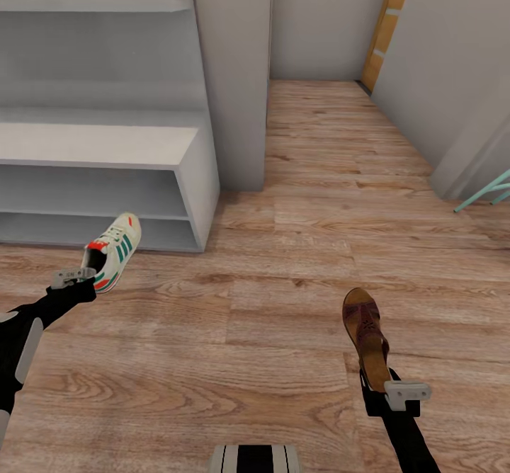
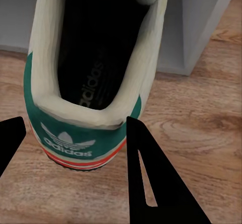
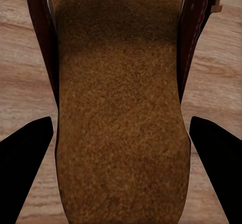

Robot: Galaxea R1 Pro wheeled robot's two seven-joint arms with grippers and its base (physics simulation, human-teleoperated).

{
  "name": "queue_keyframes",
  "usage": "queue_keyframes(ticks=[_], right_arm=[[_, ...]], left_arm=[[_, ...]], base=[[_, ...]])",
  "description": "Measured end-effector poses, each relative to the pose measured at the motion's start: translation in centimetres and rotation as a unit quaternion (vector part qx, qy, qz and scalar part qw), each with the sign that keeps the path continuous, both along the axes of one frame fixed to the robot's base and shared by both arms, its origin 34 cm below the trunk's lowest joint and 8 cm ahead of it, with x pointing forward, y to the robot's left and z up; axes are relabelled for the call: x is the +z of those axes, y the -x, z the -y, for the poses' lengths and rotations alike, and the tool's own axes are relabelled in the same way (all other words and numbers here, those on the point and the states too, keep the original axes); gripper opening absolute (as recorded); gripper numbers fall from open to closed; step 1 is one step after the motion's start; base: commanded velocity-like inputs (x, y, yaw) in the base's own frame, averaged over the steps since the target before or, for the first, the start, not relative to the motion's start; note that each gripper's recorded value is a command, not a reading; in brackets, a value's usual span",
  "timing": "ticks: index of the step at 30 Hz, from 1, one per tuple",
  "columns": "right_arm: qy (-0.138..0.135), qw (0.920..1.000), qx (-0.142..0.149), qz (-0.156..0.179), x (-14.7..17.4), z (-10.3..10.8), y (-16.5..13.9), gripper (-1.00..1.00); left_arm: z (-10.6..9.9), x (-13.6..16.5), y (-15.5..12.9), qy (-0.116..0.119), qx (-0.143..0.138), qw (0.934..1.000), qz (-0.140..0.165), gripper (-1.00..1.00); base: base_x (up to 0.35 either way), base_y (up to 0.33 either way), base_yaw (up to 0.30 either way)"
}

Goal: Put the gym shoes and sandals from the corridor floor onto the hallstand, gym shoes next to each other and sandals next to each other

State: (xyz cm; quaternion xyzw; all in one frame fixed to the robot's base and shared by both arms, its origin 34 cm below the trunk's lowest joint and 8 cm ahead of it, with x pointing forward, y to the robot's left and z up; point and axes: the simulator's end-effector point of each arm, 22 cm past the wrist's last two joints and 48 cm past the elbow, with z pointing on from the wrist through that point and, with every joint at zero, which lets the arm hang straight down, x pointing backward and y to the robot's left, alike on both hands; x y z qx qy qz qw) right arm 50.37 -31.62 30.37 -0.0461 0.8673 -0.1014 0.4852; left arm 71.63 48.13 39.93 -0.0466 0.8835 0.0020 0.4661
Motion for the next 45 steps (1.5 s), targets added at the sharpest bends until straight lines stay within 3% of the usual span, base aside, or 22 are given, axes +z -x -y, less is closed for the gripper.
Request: queue_keyframes(ticks=[17, 25, 31, 45], right_arm=[[0.0, 1.0, 0.0, 0.0, 0.0, 0.0, 0.0, -1.0], [0.0, 1.0, 0.0, 0.0, 0.0, 0.0, 0.0, -1.0], [0.0, 1.0, 0.0, 0.0, 0.0, 0.0, 0.0, -1.0], [0.0, 1.0, 0.0, 0.0, 0.0, 0.0, 0.0, -1.0]], left_arm=[[0.0, 0.1, -0.1, 0.001, 0.001, 1.0, 0.003, -1.0], [0.7, 0.0, -0.2, 0.013, 0.003, 0.9999, 0.01, -1.0], [1.1, 0.6, -0.6, 0.034, 0.004, 0.9991, 0.026, -1.0], [1.2, 1.3, -0.9, 0.03, 0.0, 0.9983, 0.049, -1.0]], base=[[0.0, 0.0, 0.0], [0.0, 0.0, 0.0], [0.0, 0.0, 0.0], [0.0, 0.0, 0.0]])
